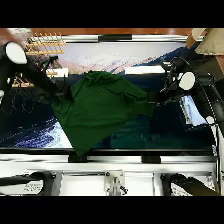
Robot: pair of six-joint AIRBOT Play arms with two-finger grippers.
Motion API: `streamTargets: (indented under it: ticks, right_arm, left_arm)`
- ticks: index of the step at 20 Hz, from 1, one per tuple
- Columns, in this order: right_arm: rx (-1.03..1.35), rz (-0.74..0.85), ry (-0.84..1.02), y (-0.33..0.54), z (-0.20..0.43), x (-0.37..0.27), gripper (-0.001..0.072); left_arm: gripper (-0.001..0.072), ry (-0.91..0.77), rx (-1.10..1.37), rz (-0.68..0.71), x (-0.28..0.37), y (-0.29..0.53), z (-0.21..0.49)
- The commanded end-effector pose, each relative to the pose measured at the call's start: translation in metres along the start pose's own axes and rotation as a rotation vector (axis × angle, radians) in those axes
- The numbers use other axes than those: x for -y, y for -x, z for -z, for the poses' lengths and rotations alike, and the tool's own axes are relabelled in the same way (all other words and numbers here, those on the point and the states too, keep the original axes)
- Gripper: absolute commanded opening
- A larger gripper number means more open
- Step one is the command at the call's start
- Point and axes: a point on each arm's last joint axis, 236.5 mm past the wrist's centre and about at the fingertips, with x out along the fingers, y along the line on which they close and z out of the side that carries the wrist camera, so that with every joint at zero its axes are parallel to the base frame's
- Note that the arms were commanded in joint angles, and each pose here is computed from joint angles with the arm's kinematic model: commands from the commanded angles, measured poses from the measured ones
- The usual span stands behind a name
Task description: Fold the shirts.
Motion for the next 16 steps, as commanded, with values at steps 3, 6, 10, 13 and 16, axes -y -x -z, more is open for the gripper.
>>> streamTargets:
  ticks: [3, 6, 10, 13, 16]
  right_arm:
    - [0.0, 0.055, 0.042, 0.0, 0.0, 0.013, 0.0082]
    - [0.008, 0.061, 0.051, 0.0, -0.002, 0.014, 0.0082]
    - [0.011, 0.06, 0.051, 0.0, -0.003, 0.014, 0.0082]
    - [0.01, 0.06, 0.051, 0.0, -0.003, 0.014, 0.0082]
    - [0.015, 0.06, 0.051, 0.0, -0.004, 0.014, 0.0082]
  left_arm:
    - [0.0718, 0.16, -0.025, 0.017, -0.02, -0.057, 0.105]
    - [0.0718, 0.293, -0.015, 0.035, -0.034, -0.08, 0.151]
    - [0.0718, 0.396, -0.063, 0.132, -0.029, -0.122, 0.188]
    - [0.0718, 0.437, 0.002, 0.174, -0.026, -0.142, 0.176]
    - [0.0718, 0.446, 0.038, 0.174, -0.031, -0.154, 0.165]
